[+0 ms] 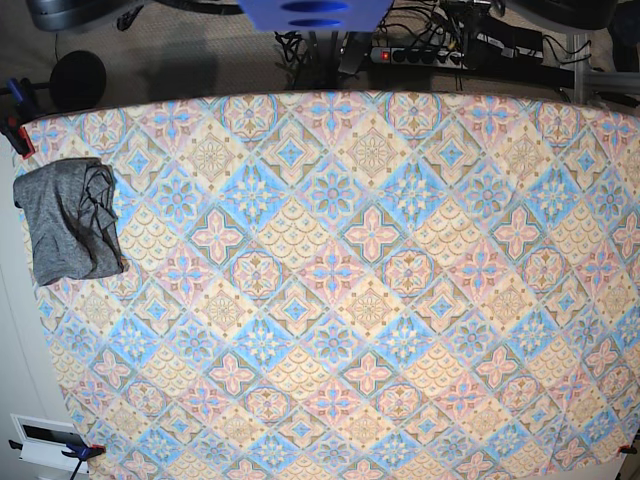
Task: Layout the t-shirt on the table in an organized manner, then fold the t-shirt properly
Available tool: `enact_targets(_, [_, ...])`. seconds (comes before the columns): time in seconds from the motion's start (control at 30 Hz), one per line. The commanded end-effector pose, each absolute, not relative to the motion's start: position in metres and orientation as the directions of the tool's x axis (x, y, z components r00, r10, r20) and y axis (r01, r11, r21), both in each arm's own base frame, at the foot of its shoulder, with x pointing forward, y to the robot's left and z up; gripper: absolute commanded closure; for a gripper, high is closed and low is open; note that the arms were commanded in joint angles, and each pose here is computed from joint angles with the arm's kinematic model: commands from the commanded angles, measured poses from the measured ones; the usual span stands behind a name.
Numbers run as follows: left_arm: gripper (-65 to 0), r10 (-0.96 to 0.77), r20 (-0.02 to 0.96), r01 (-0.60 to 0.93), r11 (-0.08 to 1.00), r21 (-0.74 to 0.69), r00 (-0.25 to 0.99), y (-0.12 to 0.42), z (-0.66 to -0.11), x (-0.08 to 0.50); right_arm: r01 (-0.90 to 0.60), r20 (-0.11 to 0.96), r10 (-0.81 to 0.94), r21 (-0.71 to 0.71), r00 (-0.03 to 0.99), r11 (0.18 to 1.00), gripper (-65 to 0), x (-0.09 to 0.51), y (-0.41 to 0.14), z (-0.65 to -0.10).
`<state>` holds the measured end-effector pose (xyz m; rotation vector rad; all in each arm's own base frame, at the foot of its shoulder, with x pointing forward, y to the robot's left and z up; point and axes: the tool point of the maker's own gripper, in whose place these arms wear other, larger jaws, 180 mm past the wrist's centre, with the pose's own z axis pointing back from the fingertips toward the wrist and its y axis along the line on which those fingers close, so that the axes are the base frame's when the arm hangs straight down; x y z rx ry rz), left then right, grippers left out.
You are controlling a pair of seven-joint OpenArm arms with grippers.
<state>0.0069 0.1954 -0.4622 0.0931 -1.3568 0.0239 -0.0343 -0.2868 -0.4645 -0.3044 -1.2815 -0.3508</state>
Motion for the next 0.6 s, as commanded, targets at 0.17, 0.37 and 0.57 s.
enact_targets(0.17, [-4.7,0.018,0.937,-0.078,0.997,0.010,0.349,0.200,-0.509,0.000,0.414,0.894,-0.145,-0.049,0.423,0.909,0.0,-0.085,-0.274,-0.492])
enact_targets(0.37, [-4.7,0.093,0.861,-0.073,0.995,-0.065,0.501,0.187,-0.552,0.014,0.422,0.768,-0.278,0.010,0.577,0.907,0.0,-0.042,-0.254,-0.563])
enact_targets(0.57, [-5.0,0.050,0.692,-0.001,0.997,-0.071,0.720,0.171,-0.600,0.020,0.429,0.597,-0.375,0.057,0.709,0.902,0.0,-0.014,-0.235,-0.609])
